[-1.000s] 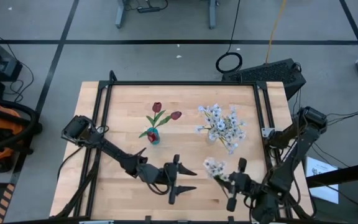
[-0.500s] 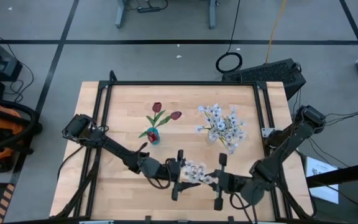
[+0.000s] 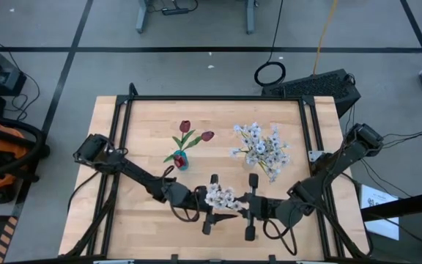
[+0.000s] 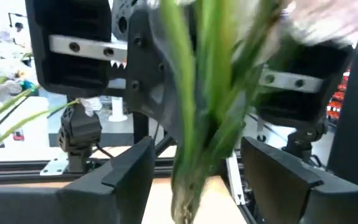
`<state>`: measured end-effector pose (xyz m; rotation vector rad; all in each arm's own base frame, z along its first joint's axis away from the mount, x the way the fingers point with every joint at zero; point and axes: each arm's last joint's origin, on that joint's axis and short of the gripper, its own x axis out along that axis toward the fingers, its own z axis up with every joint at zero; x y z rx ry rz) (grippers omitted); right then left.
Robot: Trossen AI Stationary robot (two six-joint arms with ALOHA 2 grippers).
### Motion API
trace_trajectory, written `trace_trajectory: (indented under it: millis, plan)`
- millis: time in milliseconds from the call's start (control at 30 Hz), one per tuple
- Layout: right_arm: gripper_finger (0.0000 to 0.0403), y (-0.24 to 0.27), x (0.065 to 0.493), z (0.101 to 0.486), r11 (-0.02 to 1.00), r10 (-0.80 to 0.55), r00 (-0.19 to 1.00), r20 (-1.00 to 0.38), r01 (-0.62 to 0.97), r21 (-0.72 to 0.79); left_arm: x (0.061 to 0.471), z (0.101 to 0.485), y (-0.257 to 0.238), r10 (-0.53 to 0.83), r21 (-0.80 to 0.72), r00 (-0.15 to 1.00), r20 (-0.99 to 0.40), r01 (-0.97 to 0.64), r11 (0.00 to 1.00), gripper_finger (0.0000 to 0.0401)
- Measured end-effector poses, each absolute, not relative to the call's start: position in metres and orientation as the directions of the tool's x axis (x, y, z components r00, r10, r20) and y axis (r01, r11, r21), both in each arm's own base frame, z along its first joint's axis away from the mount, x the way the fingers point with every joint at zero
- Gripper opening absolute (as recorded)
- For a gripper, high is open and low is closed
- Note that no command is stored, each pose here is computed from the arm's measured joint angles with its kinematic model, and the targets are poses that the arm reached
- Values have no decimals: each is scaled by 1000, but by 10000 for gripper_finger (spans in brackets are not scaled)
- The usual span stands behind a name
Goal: Sort flowers into vase by color
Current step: Put the white daisies into the transparent vase
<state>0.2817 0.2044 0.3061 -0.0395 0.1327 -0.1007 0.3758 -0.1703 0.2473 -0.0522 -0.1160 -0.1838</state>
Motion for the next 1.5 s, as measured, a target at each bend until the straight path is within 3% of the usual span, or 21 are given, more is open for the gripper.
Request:
trace_trajectory:
  millis: [133,367,633,900,1233,1500]
  plan:
    - [8,204,282,307,993,-107,987,-120,100,-62,379,246,-164,-212,-36,971,107,217,976,190]
    - [19,202,281,309,981,-188,977,-103,181,-73,382,246,-157,-207,-41,972,112,213,976,20]
    - [112,204,252,327,980,-199,974,-107,199,-7,379,254,-158,-213,-43,969,126,220,975,12]
    - [196,212,212,322,991,-125,960,-250,132,8,370,280,-157,-205,-24,960,189,213,977,9]
    - [214,224,202,283,982,-175,923,-342,191,13,386,318,-162,-196,56,977,82,192,980,8]
    - [214,228,213,268,968,-248,911,-329,249,-38,389,321,-156,-183,84,980,74,177,981,8]
